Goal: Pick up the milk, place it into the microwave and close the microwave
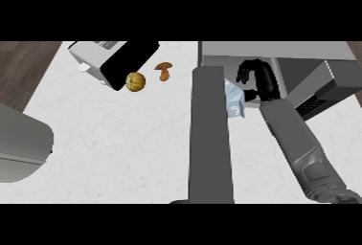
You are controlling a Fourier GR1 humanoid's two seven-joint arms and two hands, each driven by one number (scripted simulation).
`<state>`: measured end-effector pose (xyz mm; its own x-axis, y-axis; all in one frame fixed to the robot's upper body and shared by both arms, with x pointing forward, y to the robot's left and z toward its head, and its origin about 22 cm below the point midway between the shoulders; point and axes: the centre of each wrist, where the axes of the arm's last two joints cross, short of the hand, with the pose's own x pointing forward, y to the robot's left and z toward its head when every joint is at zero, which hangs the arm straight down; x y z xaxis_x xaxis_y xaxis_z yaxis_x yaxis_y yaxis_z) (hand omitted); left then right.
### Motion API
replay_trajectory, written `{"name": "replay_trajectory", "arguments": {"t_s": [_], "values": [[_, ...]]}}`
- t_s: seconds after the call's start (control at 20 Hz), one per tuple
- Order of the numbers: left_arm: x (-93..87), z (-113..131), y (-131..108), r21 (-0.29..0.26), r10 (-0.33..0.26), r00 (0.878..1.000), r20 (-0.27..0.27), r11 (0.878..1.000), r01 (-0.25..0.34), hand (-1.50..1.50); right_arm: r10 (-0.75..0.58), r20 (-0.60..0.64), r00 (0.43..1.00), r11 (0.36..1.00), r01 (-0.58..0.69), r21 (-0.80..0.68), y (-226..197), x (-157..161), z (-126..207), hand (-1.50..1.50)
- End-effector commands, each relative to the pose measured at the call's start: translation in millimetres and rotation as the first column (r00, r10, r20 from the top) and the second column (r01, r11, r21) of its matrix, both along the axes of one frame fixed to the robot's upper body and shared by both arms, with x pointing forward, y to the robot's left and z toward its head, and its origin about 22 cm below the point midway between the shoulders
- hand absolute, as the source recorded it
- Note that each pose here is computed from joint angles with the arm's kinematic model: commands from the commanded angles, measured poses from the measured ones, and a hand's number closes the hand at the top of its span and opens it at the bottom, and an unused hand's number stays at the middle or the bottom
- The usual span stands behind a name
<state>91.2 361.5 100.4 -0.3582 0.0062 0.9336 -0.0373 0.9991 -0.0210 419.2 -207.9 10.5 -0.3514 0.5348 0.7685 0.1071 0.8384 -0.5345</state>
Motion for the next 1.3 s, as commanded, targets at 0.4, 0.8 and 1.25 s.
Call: {"name": "replay_trajectory", "arguments": {"t_s": [0.4, 0.8, 1.25], "values": [[10.8, -3, -3, 0.009, -0.029, 0.999, 0.015, 1.000, 0.029, -1.50, -0.252, 0.170, 0.953, 0.958, 0.270, -0.094, -9, 16, 17, 1.50], [26.1, -9, -6, -0.006, -0.070, 0.997, 0.010, 0.998, 0.070, -1.50, -0.282, 0.248, 0.927, 0.899, 0.345, -0.270, -38, 17, 22, 1.50], [40.2, -4, -5, 0.035, -0.074, 0.997, 0.012, 0.997, 0.073, -1.50, -0.523, 0.223, 0.822, 0.751, 0.569, -0.334, -58, 10, 12, -1.50]]}}
